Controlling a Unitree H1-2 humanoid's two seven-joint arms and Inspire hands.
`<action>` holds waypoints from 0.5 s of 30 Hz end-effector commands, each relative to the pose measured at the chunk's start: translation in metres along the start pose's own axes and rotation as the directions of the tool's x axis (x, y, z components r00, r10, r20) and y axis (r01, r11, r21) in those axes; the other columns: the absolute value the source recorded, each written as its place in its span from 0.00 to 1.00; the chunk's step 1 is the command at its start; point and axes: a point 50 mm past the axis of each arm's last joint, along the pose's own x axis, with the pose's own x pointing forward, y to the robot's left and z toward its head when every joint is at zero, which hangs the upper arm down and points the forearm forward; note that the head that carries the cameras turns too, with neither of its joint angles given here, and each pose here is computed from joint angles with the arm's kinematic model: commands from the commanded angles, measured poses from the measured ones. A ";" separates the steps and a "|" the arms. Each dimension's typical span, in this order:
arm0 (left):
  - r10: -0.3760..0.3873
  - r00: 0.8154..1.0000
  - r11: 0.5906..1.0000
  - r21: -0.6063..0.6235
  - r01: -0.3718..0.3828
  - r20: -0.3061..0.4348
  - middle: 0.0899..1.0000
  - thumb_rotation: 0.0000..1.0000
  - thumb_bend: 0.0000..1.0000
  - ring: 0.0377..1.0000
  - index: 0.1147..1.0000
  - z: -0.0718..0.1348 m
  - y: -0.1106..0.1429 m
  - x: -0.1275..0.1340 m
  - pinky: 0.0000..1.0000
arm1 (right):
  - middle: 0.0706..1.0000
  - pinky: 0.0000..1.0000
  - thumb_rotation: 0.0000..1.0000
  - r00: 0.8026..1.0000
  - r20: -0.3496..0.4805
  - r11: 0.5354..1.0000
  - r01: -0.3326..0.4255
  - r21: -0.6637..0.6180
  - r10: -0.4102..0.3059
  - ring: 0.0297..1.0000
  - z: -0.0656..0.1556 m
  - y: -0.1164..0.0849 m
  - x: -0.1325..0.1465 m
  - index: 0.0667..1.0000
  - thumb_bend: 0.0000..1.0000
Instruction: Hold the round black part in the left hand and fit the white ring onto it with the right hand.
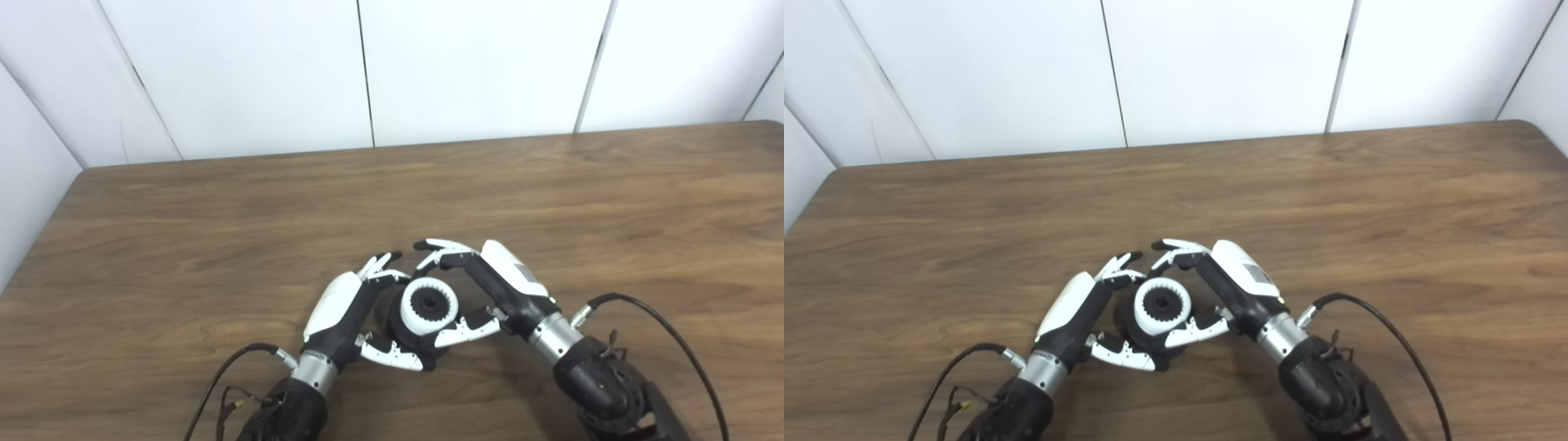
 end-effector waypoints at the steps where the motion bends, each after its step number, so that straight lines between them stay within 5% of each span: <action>1: -0.006 0.999 1.000 -0.006 0.007 0.035 0.97 0.24 0.93 1.00 0.53 0.007 0.003 0.004 0.96 | 0.93 0.80 0.50 1.000 0.023 1.000 -0.003 -0.015 0.003 0.93 0.010 -0.010 0.004 0.81 0.87; 15: -0.005 1.000 1.000 0.003 0.005 0.023 0.97 0.23 0.94 1.00 0.54 0.005 0.004 0.005 0.96 | 0.97 0.83 0.54 0.999 0.015 0.999 -0.029 -0.015 0.029 0.95 0.009 -0.013 0.005 0.91 0.96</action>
